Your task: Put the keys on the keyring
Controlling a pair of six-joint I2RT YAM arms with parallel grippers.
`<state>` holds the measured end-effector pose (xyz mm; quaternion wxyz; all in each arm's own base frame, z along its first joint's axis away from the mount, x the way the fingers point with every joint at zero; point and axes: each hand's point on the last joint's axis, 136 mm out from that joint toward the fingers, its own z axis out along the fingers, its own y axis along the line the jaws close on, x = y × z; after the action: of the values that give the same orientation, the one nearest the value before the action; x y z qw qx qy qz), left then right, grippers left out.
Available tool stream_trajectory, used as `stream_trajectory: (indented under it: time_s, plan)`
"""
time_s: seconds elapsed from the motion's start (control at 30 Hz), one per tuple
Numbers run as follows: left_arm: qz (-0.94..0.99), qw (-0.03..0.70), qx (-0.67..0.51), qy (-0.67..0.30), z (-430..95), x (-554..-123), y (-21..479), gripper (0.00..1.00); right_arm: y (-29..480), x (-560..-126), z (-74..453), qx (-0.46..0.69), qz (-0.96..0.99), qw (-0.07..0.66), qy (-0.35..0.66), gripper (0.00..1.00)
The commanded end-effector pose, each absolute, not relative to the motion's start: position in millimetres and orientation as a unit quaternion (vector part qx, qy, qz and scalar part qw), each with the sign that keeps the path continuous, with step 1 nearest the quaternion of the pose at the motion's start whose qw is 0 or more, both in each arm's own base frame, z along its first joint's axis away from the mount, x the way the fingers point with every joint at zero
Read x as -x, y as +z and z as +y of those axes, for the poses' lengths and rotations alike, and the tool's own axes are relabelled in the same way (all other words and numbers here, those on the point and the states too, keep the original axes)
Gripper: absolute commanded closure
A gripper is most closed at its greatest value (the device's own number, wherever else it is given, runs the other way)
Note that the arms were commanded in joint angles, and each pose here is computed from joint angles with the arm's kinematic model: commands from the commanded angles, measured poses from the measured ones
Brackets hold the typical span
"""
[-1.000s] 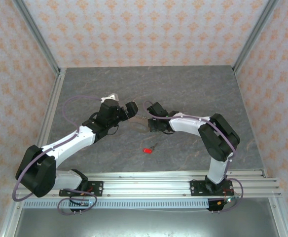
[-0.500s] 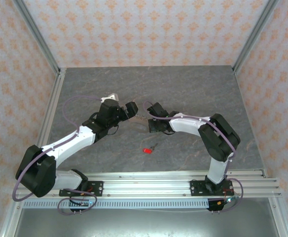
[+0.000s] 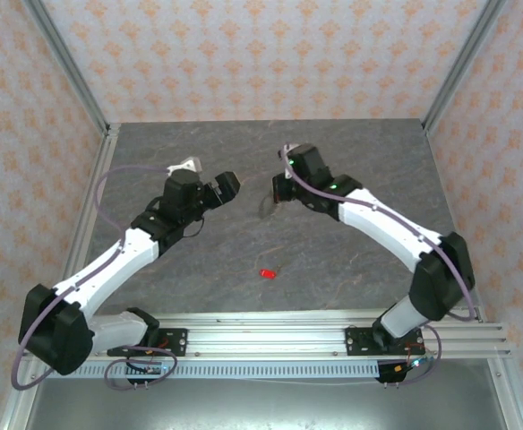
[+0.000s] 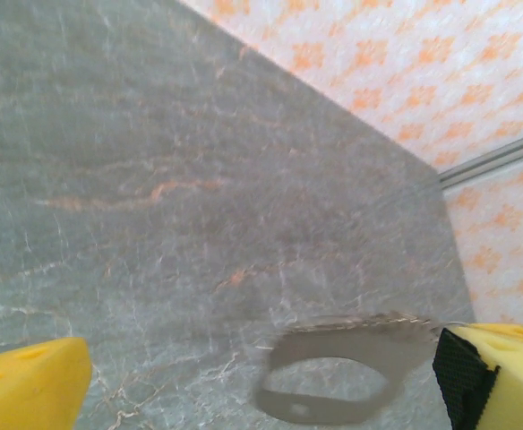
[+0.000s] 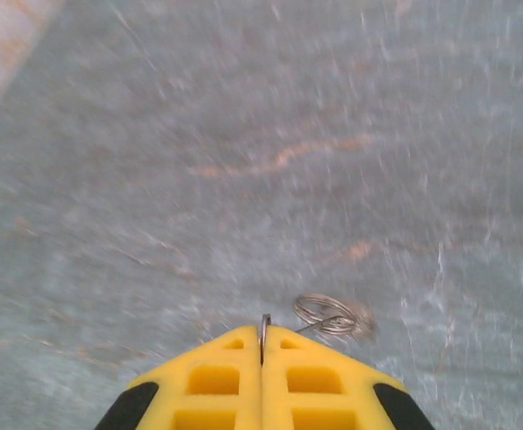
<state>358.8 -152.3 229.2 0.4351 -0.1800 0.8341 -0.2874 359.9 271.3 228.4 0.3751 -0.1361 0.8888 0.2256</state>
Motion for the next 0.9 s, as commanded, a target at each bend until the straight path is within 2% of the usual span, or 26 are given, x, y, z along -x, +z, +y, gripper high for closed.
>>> stream_trajectory:
  time_s: [0.0, 0.17, 0.37, 0.67, 0.77, 0.87]
  plan:
    - [0.831, 0.448, 0.162, -0.288, -145, -355, 256, 0.0, 263, -357, 279, 0.166, 0.853, 0.396, 0.297, 1.0]
    - [0.828, 0.455, 0.135, -0.3, -149, -353, 277, 0.0, 288, -357, 279, 0.174, 0.814, 0.401, 0.383, 1.0]
    - [0.814, 0.452, 0.113, -0.346, -167, -358, 292, 0.05, 300, -357, 274, 0.166, 0.777, 0.389, 0.466, 1.0]
    - [0.794, 0.427, 0.092, -0.423, -204, -383, 298, 0.22, 307, -349, 271, 0.175, 0.755, 0.371, 0.512, 1.0]
    - [0.795, 0.417, 0.088, -0.432, -213, -394, 297, 0.23, 293, -352, 263, 0.173, 0.789, 0.363, 0.464, 1.0]
    - [0.798, 0.408, 0.087, -0.434, -219, -402, 292, 0.21, 262, -365, 238, 0.158, 0.859, 0.361, 0.326, 1.0]
